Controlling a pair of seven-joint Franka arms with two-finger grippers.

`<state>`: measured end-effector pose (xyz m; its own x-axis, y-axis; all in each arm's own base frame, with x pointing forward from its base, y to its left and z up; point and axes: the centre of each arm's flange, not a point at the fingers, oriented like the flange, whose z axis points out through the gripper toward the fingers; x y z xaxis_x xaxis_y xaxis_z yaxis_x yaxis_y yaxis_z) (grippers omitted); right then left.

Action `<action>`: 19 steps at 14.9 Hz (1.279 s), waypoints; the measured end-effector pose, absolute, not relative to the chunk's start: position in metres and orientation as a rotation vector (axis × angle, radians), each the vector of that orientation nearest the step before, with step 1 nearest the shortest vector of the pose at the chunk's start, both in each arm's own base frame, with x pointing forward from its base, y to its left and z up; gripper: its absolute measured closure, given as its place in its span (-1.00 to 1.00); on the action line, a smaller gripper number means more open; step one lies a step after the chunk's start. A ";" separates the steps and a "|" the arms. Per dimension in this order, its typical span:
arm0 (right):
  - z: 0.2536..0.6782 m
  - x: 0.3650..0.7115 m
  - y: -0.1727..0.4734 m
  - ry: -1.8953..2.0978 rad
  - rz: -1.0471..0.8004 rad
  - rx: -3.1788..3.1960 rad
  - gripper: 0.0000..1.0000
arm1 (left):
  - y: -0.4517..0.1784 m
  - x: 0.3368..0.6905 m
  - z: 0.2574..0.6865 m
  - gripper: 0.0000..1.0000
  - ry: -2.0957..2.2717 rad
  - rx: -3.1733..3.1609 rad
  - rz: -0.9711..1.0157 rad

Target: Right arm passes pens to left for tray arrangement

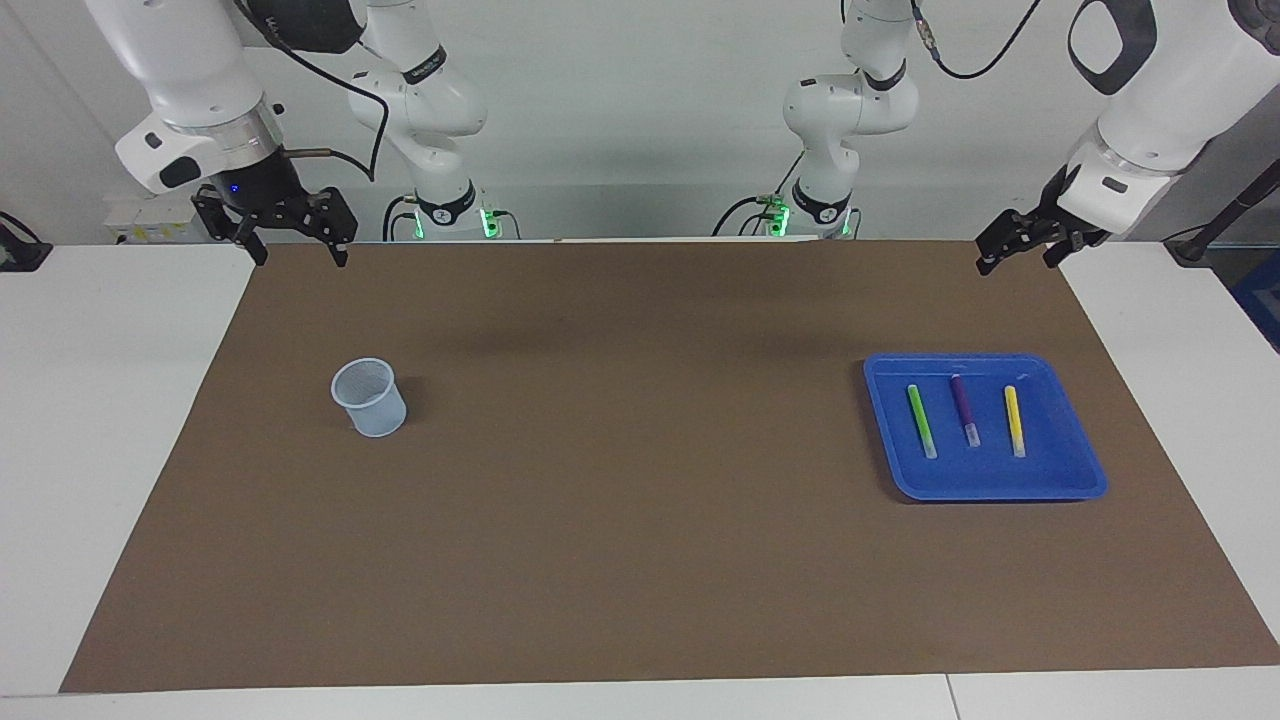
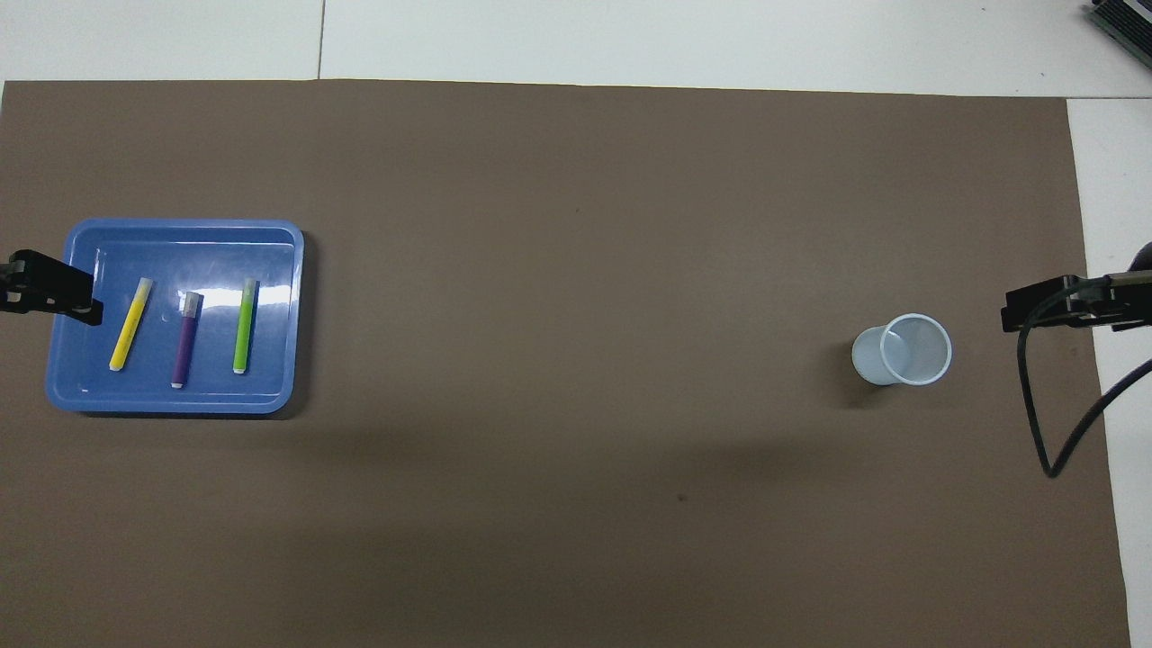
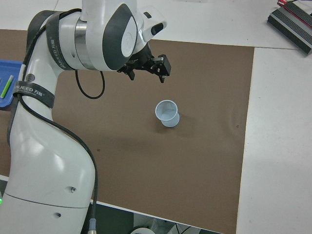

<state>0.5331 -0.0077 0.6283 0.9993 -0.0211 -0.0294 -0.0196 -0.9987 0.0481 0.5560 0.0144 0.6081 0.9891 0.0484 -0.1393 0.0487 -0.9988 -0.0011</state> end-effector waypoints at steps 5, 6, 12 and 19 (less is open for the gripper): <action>0.633 0.533 -0.009 -0.035 -0.032 3.095 -1.00 | 0.016 0.554 0.592 -1.00 0.080 3.126 -0.272; 0.634 0.533 -0.009 -0.037 -0.030 3.098 -1.00 | 0.016 0.553 0.590 -1.00 0.080 3.124 -0.282; 0.633 0.534 -0.011 -0.045 -0.034 3.105 -1.00 | 0.016 0.541 0.567 -1.00 0.080 3.121 -0.286; 0.633 0.535 -0.011 -0.045 -0.034 3.106 -1.00 | 0.018 0.533 0.568 -1.00 0.084 3.124 -0.204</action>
<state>0.5348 -0.0113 0.6326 0.9993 -0.0293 -0.0215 -0.0285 -0.9990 0.0359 0.5329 0.0179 0.5677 0.9901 0.0530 -0.1301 0.0542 -0.9985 0.0064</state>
